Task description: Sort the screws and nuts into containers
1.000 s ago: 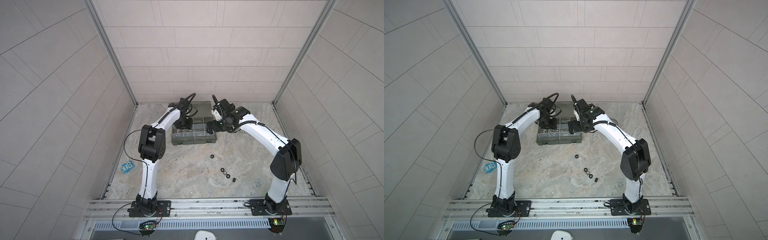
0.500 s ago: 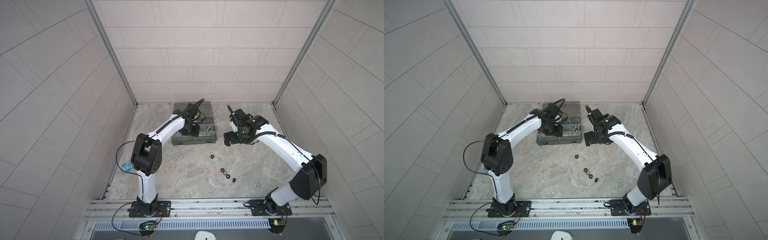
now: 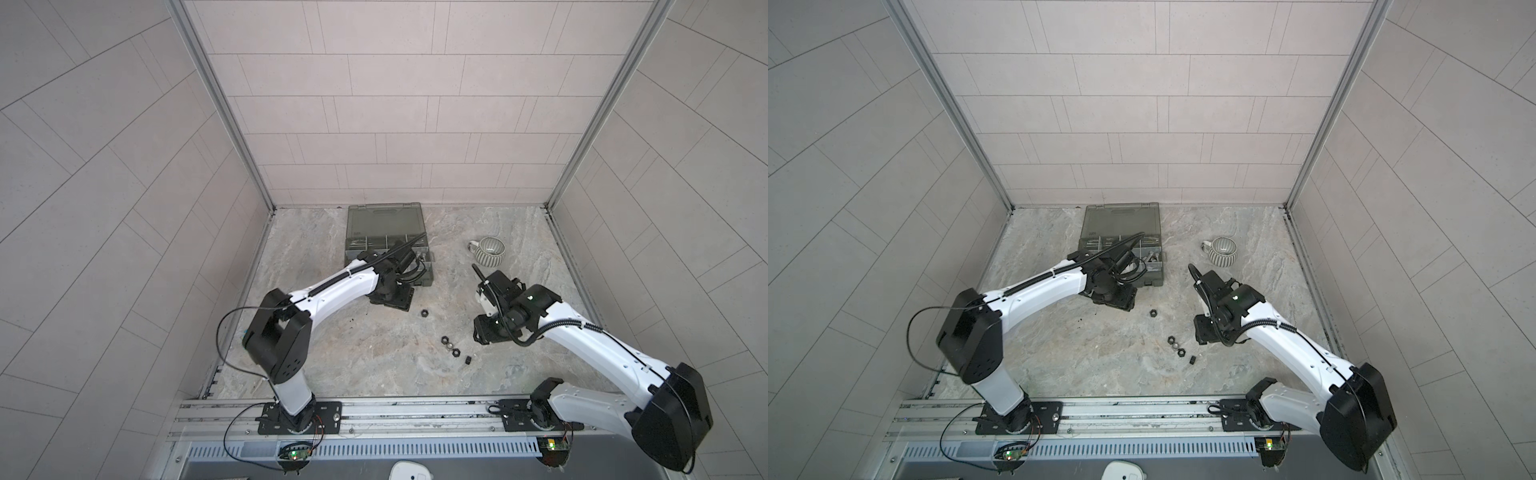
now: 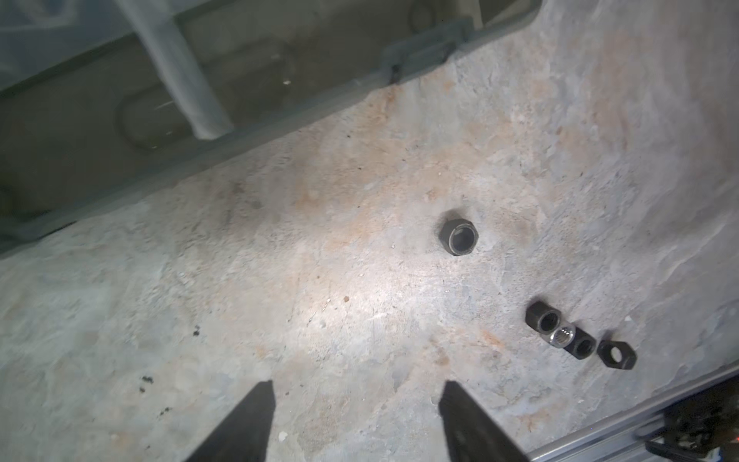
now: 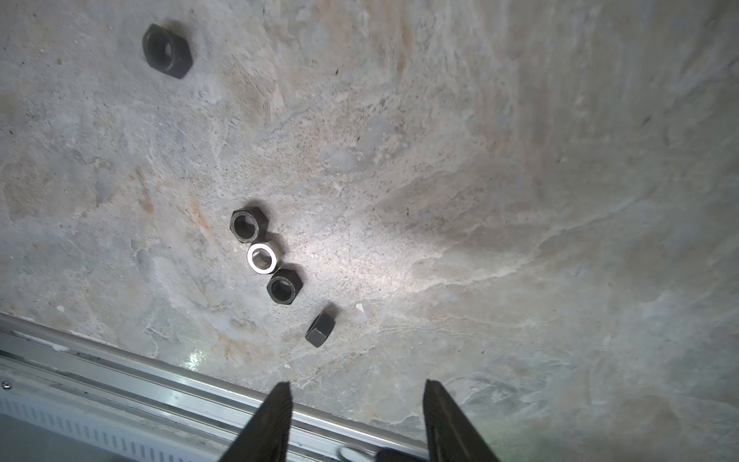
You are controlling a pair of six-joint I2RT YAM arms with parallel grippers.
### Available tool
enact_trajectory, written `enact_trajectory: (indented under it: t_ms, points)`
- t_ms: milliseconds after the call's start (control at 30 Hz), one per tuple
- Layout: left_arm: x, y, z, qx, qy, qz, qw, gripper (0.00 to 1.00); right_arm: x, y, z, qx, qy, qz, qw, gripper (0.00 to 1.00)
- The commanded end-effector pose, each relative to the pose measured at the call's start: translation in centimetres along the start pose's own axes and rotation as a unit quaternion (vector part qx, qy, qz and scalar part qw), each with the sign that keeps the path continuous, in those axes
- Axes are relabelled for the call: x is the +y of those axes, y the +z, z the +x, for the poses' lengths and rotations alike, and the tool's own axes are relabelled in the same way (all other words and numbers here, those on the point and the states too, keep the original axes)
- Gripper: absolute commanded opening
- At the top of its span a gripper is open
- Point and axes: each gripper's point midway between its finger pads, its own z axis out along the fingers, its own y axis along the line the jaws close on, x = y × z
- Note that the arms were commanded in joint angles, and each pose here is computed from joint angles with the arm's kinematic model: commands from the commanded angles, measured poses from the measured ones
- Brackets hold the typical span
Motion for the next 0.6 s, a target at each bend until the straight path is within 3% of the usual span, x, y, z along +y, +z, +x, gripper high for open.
enact_trajectory:
  t_ms: [0,67,233,567]
  points:
    - [1.0,-2.7,0.4,-0.036,-0.003,-0.015,0.999,0.85,1.8,-0.3,-0.9,-0.035,-0.001,-0.032,0.999,0.47]
    - [1.6,-3.8,0.9,-0.046,-0.005,-0.023,0.999,0.92,2.3,-0.1,-1.0,-0.037,-0.011,-0.034,0.999,0.47]
    - [3.4,-5.5,2.3,-0.067,-0.027,-0.047,0.996,0.99,4.0,1.1,-0.6,-0.021,-0.038,-0.038,0.998,0.46]
    - [8.6,-7.9,4.6,-0.116,-0.1,-0.066,0.986,1.0,5.7,4.2,-0.2,0.019,-0.08,-0.019,0.996,0.54]
